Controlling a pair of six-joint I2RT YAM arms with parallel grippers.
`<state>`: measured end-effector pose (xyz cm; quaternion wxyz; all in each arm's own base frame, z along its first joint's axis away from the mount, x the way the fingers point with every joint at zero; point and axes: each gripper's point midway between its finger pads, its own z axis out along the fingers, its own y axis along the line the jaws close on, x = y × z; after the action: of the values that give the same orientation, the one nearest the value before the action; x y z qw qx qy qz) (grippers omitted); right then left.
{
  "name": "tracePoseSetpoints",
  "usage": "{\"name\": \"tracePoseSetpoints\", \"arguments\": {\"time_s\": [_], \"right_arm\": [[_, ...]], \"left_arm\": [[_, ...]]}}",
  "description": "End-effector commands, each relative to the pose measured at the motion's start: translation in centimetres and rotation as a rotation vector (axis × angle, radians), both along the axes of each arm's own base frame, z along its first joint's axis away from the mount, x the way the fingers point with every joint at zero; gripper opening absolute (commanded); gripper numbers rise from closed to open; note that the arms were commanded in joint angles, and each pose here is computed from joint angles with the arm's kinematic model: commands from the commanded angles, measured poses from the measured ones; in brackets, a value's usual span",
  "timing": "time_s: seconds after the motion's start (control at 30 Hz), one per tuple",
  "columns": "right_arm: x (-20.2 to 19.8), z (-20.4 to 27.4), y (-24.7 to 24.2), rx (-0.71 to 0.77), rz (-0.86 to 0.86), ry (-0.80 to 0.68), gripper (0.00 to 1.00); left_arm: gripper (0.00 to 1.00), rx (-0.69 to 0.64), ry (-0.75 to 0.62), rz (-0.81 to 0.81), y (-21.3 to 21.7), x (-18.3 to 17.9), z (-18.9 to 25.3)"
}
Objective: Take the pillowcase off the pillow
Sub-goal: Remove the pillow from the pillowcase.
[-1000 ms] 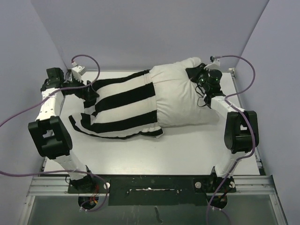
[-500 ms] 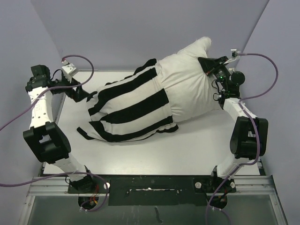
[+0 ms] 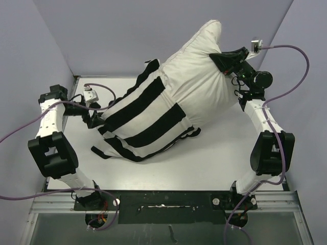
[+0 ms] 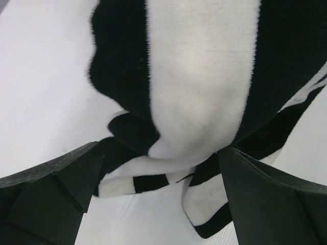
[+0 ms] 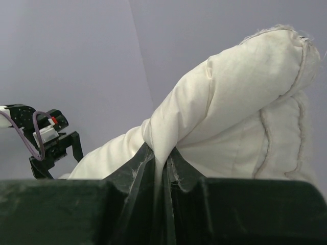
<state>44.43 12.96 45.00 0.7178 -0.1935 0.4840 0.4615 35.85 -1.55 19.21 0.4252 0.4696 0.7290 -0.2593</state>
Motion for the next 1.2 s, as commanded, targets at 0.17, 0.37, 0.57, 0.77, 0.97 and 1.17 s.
{"name": "tracePoseSetpoints", "arguments": {"time_s": [0.17,0.37,0.57,0.77,0.97,1.17], "right_arm": [[-9.1,7.8,1.9,-0.052,0.009,-0.349,0.00],[-8.8,6.4,1.9,-0.046,0.009,-0.294,0.00],[-5.4,3.4,-0.8,-0.035,-0.140,-0.105,0.00],[-4.0,0.3,-4.2,-0.065,-0.373,-0.017,0.00],[-4.1,-1.2,-7.7,-0.099,-0.575,0.023,0.00],[-4.6,-3.5,-12.2,-0.089,-0.760,0.098,0.00]], "left_arm": [[0.98,0.032,-0.111,-0.157,-3.7,-2.8,-2.6],[0.79,0.093,-0.070,-0.156,-3.8,-2.5,-6.1],[0.00,0.095,-0.039,0.013,-1.8,0.0,-6.5],[0.00,0.123,-0.059,0.099,1.3,-0.2,-6.7],[0.00,0.138,-0.064,0.202,5.3,0.2,-6.3],[0.00,0.176,-0.078,0.293,8.5,1.1,-6.0]]}}
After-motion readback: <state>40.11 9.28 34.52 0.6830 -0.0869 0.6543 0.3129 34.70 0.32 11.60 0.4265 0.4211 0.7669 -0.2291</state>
